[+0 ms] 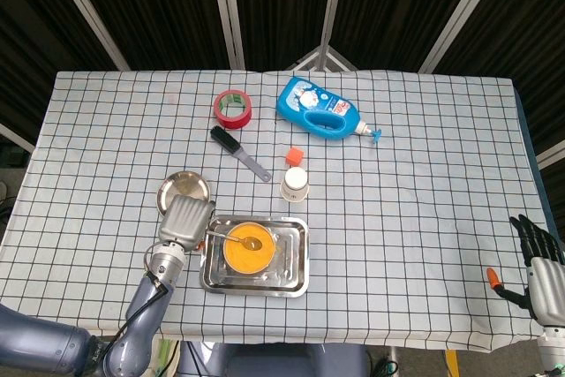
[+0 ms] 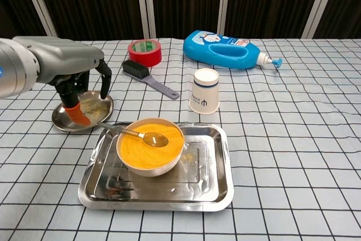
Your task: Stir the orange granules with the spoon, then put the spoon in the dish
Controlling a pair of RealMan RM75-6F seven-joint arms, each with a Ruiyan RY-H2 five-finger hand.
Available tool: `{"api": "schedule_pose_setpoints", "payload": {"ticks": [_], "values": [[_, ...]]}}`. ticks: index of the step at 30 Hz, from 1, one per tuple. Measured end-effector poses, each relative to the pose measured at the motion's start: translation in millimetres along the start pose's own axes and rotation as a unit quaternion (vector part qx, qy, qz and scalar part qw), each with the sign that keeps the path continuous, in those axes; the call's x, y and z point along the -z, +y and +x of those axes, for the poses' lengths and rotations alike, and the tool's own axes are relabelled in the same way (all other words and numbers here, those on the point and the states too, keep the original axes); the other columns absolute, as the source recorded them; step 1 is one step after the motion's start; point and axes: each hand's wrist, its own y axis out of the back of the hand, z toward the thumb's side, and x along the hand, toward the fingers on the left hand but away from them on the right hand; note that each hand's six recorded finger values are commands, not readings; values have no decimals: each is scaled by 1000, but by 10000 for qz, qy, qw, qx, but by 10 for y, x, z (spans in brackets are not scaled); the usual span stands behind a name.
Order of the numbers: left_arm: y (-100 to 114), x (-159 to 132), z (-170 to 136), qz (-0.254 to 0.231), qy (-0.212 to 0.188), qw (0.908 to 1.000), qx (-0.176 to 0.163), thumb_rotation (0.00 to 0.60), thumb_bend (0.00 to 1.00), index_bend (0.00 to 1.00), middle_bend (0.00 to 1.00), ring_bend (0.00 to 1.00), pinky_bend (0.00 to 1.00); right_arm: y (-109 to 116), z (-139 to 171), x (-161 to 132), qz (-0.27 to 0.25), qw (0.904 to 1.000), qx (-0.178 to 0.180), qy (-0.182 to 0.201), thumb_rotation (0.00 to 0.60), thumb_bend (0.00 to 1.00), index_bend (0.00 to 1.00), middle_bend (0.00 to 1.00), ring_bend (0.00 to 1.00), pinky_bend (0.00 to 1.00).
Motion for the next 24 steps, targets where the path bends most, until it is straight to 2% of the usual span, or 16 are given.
{"api": "schedule_pose_setpoints", "payload": {"ticks": [4,7,16,24], "values": [[-78,-43,24,46,4,9996,264,600,391,529,1000,1000,1000,2,-3,2,-2,10000,1,4,600,394,0,0,0,0],[-109,-129,35,107,-72,9994,316,600,422,534,1000,1000,1000,1,-7,2,3,10000,-1,2,600,393,0,0,0,0],[-144,-298,125,273,-109,9993,252,600,457,472,1000,1000,1000,-4,-3,-4,-20,10000,-19,9,600,394,0,0,0,0],[-132,-411,180,302,-107,9991,281,600,478,476,1000,1000,1000,-4,-5,-9,-34,10000,-25,21,600,393,0,0,0,0]]}}
